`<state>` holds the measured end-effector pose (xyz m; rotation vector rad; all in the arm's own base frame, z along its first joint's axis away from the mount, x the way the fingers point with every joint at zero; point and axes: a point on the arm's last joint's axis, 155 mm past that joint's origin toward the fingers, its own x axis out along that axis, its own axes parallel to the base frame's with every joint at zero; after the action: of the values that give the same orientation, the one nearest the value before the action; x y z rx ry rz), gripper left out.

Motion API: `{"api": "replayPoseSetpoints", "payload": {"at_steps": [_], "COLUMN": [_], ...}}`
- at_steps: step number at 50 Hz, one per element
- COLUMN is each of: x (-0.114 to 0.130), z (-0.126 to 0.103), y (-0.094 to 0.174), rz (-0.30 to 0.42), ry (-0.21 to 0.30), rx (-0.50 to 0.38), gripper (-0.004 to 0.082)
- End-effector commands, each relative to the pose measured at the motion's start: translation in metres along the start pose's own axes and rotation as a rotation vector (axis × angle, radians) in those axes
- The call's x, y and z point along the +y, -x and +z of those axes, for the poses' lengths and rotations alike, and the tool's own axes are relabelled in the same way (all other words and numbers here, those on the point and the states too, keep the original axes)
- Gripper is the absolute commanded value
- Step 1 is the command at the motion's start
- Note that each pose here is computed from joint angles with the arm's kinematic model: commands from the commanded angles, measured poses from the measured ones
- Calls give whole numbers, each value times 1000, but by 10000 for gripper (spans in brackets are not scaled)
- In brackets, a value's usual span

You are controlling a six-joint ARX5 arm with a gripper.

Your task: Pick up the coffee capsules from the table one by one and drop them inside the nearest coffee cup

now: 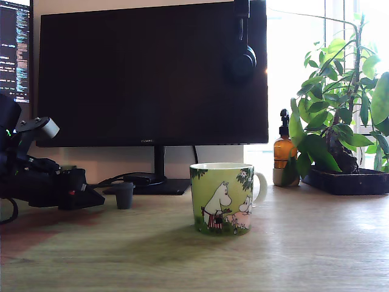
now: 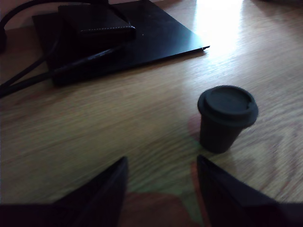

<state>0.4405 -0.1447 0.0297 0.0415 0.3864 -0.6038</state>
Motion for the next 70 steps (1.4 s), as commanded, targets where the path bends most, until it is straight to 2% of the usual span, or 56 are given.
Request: {"api": "replayPoseSetpoints", "payload": {"at_steps": [1,17,26,33,41,52,53,67,68,70], "x": [-1,-1,-11,-18,-29,-39,-40,-49,-49,-49], "z": [0,0,3,5,0,-1,-1,-1,0,1], "y": [3,3,6,10,8,2,2,0,0,0], "rz": [5,0,-46,-78,-100,-87,-93,-111,-112,-112], "ry": [16,16,21,20,21,2,-48,-62,-83,-85], "rx": [8,9,18,32,56,67,64,65,63,59], "gripper": [395,395,402,505,506,537,537,537,537,537]}}
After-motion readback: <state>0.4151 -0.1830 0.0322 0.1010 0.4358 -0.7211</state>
